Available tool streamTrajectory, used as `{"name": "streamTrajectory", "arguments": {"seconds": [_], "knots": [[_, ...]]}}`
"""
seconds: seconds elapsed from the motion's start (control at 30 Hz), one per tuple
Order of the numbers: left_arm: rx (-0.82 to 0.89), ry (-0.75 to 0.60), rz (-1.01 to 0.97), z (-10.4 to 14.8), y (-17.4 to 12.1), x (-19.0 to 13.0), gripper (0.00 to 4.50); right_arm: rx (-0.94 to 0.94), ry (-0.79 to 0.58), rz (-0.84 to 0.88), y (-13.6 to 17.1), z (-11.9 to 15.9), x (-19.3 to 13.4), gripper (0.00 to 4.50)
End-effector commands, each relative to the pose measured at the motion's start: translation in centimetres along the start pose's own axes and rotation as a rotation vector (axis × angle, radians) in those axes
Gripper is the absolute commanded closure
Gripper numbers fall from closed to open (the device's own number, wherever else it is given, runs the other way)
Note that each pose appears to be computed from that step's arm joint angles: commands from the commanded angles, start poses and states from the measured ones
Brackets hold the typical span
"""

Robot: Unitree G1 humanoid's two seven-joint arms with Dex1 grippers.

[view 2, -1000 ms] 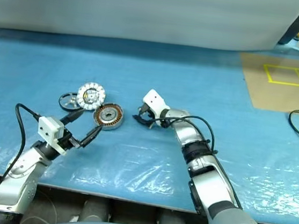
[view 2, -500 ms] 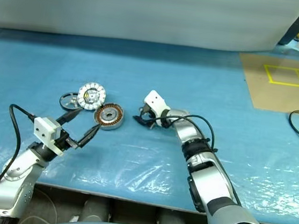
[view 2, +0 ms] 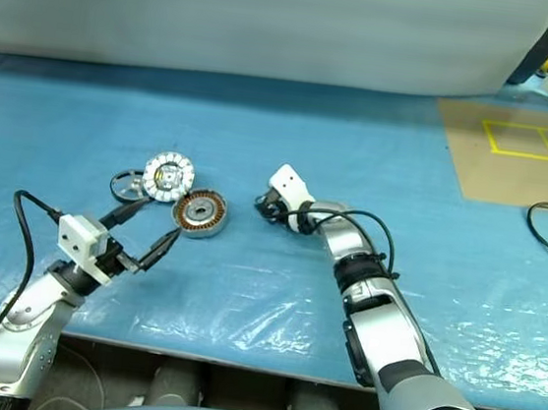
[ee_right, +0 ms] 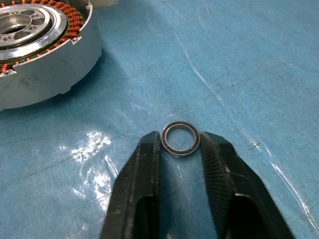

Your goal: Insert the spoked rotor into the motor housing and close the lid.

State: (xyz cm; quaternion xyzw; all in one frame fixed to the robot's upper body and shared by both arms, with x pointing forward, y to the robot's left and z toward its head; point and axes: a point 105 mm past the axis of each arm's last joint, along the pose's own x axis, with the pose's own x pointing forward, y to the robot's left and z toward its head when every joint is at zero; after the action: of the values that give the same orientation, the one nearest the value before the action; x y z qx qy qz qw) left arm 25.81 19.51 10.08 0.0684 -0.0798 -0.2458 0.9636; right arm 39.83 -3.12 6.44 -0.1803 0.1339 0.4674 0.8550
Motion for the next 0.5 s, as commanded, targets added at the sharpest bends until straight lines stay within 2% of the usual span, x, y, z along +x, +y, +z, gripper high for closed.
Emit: {"name": "streamTrajectory", "arguments": {"seconds": [0.03, 0.13, 0.3, 0.5], "knots": [[0.035, -0.034, 0.02, 1.4, 0.6, -0.2, 0.0, 0.004, 0.039, -0.002, 0.1, -1.2, 0.0, 3.85], [0.035, -0.044, 0.05, 1.8, 1.1, -0.5, 0.0, 0.021, -0.066, 0.013, 0.3, 1.3, 0.3, 3.85], [0.018, -0.031, 0.071, 1.9, 1.2, -1.9, 0.0, 0.011, -0.27, 0.104, 1.5, 6.8, 0.4, 3.85], [0.017, -0.002, 0.07, 1.8, 0.8, -3.2, 0.0, -0.051, -0.367, 0.234, 4.0, 11.0, 0.4, 3.85]]}}
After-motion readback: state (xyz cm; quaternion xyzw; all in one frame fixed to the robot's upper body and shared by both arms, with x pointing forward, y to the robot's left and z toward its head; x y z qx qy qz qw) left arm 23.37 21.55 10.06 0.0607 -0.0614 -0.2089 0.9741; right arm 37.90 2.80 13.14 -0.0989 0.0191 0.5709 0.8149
